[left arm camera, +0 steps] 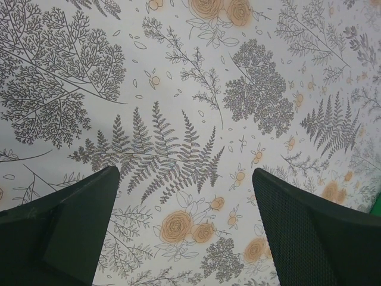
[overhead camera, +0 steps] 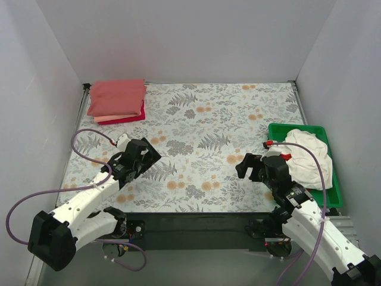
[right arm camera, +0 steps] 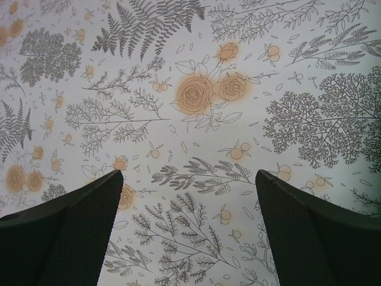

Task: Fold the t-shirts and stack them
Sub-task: Grab the tshirt from the pile

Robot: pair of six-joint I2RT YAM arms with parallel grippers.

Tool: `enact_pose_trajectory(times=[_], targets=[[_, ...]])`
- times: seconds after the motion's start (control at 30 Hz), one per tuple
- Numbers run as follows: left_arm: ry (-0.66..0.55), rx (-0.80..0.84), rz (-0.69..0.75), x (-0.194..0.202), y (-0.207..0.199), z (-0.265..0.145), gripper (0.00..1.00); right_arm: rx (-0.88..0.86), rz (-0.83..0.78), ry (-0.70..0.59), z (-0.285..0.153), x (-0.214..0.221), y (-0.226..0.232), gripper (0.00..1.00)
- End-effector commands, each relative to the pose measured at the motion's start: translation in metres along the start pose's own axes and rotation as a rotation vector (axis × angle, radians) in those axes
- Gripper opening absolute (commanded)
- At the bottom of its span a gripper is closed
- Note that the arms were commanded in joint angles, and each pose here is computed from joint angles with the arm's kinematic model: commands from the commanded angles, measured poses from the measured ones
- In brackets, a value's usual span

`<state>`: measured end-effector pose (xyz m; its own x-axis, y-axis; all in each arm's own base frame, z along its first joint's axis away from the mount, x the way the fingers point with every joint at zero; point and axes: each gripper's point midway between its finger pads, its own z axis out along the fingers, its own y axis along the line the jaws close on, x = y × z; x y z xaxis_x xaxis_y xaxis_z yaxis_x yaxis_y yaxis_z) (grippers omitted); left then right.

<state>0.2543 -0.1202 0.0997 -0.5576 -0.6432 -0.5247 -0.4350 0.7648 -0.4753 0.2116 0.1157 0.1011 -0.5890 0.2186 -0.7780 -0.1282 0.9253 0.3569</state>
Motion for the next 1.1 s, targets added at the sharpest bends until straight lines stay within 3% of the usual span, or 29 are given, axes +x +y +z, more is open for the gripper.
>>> enact_pose_trajectory(times=[0.0, 0.33, 0.63, 0.77, 1.07], targets=[[-0.048, 0.043, -0.035, -0.015, -0.015, -0.012, 0.94, -0.023, 0.0, -0.088, -0.009, -0.032, 0.011, 0.98], [-0.065, 0.037, -0.036, -0.017, -0.01, -0.011, 0.95, 0.063, -0.064, -0.072, -0.005, -0.051, 0.006, 0.98], [-0.078, 0.061, -0.041, -0.015, -0.005, -0.012, 0.95, 0.428, -0.024, -0.09, -0.016, -0.102, -0.04, 0.98], [-0.067, 0.075, -0.033, -0.011, -0.005, -0.011, 0.95, 0.579, 0.043, -0.074, -0.022, -0.123, -0.085, 0.98], [-0.047, 0.093, -0.012, -0.007, -0.009, -0.01, 0.95, 0.876, 0.253, 0.065, -0.044, -0.112, -0.206, 0.98]])
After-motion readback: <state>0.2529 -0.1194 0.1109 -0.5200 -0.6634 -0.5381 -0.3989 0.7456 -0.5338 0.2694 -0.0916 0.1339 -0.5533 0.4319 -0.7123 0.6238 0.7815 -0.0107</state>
